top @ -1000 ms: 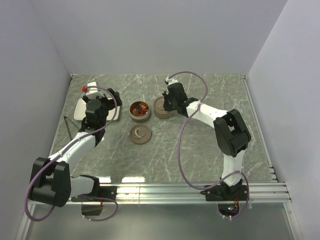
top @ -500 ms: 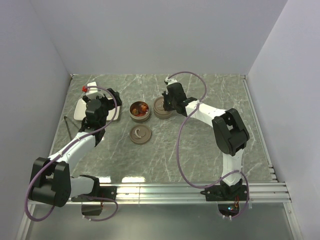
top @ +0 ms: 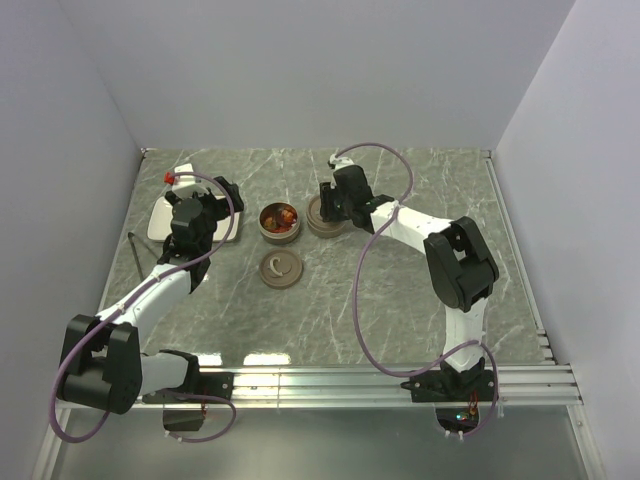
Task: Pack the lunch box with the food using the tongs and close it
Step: Put the lid back on the lunch box, then pick up the lid of the lunch box with the left arm
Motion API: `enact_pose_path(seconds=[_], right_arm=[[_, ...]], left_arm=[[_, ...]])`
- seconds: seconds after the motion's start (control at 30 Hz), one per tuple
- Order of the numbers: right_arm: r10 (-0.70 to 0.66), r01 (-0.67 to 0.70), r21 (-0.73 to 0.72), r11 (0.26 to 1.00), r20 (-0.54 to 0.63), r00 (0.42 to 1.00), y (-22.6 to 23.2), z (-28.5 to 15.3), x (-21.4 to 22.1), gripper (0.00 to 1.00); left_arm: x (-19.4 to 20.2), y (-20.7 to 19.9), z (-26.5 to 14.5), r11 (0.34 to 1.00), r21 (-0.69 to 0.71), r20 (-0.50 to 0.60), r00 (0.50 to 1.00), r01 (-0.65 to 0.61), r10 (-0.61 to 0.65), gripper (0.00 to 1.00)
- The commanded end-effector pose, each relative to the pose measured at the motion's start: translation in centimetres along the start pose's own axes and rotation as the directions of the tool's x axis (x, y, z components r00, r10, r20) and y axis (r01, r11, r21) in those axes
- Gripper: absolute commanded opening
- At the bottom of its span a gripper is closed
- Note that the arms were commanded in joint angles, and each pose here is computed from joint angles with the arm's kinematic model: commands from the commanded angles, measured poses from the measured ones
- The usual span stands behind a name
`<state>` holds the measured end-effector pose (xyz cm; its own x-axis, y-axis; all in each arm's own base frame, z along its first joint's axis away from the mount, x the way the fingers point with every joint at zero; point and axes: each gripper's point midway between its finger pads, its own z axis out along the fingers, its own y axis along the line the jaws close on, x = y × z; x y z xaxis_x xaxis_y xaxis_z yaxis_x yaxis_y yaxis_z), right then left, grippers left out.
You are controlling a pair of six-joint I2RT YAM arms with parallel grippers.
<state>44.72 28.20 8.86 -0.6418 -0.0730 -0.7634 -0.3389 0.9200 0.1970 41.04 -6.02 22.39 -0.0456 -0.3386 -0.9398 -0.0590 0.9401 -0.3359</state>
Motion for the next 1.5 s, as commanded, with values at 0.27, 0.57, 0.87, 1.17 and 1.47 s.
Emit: enact_pose_path(seconds=[0.27,0.57,0.87,1.17,1.47], right_arm=[[-0.044,0.049,-0.02,0.999,0.203,0.978,0.8,-6.3,-6.4,0.55],[-0.042,0.051,-0.009,0.999,0.426,0.904,0.0,-15.3,-8.7,0.61],[-0.006,0.016,-0.016,1.0,0.494,0.869,-1.7,-19.1,-5.5,0.61],[0.035,-0.018,-0.037,0.999,0.528,0.849,-2.8,-21.5,-3.2,0.61],[0.05,-0.031,-0.046,0.998,0.545,0.837,-3.1,-22.4,-2.5,0.61]], left_arm=[[-1.8,-0.9,0.2,0.999,0.019,0.052,0.998,0.029,-0.03,0.99],[2.9,-3.7,-1.5,0.999,0.036,-0.055,0.998,-0.01,0.012,0.99],[8.3,-5.4,-5.4,1.0,0.005,-0.195,0.981,0.007,-0.006,0.99],[15.7,-4.4,-7.7,0.999,-0.04,-0.403,0.915,-0.032,0.013,0.97],[19.9,-5.0,-7.6,0.999,-0.004,-0.501,0.865,-0.035,0.029,0.9]])
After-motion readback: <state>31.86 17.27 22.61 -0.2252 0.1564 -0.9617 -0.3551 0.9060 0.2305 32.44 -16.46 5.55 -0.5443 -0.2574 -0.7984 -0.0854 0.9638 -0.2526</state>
